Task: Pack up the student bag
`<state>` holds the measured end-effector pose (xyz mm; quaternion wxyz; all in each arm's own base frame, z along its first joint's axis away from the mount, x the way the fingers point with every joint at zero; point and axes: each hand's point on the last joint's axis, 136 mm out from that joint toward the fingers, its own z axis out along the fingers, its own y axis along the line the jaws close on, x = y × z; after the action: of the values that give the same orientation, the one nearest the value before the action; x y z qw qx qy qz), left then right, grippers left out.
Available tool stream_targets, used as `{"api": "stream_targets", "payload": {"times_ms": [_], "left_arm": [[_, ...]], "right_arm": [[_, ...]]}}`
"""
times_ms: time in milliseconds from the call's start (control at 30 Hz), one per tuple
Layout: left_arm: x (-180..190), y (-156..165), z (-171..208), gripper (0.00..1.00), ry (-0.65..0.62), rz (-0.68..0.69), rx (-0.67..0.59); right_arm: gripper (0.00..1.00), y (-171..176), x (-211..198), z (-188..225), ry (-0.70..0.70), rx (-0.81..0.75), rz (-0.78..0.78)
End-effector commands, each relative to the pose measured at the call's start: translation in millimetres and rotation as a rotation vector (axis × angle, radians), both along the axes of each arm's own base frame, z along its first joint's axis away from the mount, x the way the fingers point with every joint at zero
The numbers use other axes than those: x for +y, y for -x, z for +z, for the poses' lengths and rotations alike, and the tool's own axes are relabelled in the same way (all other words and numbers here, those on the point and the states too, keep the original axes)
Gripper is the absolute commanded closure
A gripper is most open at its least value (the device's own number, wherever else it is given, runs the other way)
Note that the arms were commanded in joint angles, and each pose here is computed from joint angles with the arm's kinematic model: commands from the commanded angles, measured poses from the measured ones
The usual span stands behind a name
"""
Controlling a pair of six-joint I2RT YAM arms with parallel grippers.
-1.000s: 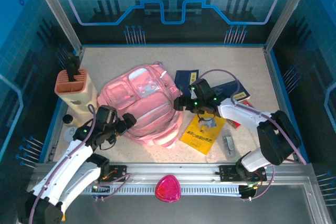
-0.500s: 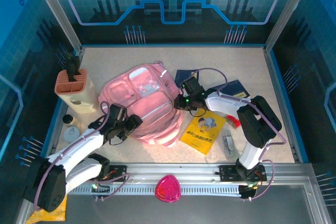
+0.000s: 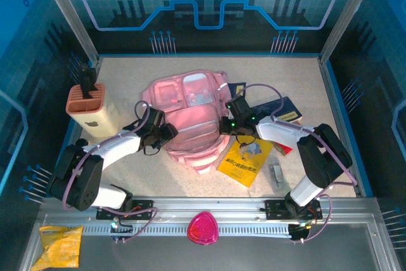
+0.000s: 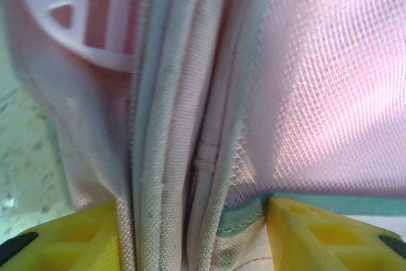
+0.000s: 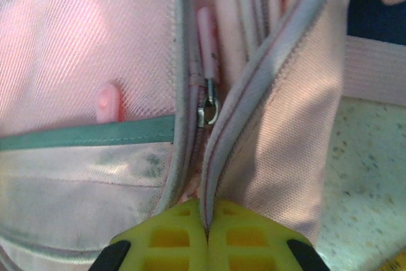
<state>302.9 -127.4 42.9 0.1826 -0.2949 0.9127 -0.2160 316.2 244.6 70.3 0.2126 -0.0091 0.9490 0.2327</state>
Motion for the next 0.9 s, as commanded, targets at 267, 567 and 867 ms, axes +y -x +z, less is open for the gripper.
{"api": "stream_targets", "payload": {"times_ms": [267,567,867], "left_arm": [[25,-51,44,0.39,-0.008,-0.022,-0.158],[32,-15,62,0.24,-0.061,-0.102,-0.143],[-14,45,74,0.29,0.043,-0.189,-0.107]], "right_arm": [[0.88,39,73,22,-0.130,0.008,0.122],[0.43,45,53,47,-0.114,-0.055,0.110],[0.37,48,25,27,-0.069,-0.009,0.096]]}}
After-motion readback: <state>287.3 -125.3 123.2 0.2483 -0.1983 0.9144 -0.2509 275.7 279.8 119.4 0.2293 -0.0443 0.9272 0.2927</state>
